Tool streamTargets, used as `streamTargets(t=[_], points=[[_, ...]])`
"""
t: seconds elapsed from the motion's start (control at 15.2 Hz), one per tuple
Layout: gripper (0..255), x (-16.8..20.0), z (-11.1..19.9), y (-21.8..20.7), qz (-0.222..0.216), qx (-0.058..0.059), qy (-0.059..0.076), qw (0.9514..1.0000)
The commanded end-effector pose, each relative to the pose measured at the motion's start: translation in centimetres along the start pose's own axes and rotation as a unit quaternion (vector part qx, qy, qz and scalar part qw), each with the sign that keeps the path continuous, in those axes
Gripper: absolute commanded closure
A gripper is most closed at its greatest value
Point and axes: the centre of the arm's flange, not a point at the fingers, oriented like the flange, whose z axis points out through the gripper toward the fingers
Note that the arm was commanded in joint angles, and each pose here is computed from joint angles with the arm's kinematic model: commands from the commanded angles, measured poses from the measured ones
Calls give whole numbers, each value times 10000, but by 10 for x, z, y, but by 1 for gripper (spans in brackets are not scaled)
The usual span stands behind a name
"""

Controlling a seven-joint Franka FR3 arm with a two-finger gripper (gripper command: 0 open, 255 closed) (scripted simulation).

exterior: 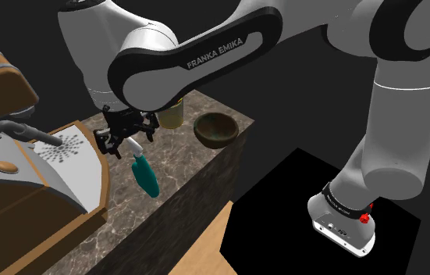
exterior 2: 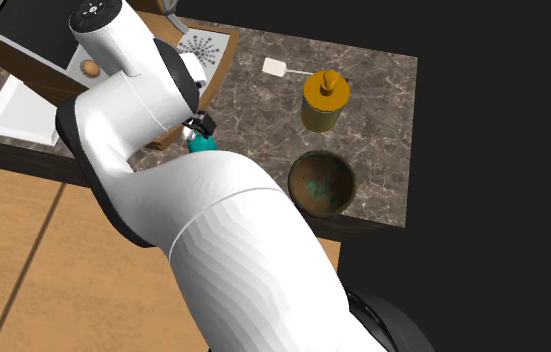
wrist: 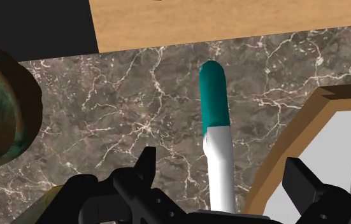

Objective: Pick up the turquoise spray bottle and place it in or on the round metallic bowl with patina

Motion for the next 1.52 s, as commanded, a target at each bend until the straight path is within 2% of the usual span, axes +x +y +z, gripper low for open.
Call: streamTargets(t=[0.0,0.33,0.4,0.99,1.45], points=[[0,0,2,0,0,2,2,10000],[0,0,2,0,0,2,2,10000],[255,0,2,0,0,2,2,10000],[255,0,2,0,0,2,2,10000],[255,2,-35,2,0,2,2,10000]])
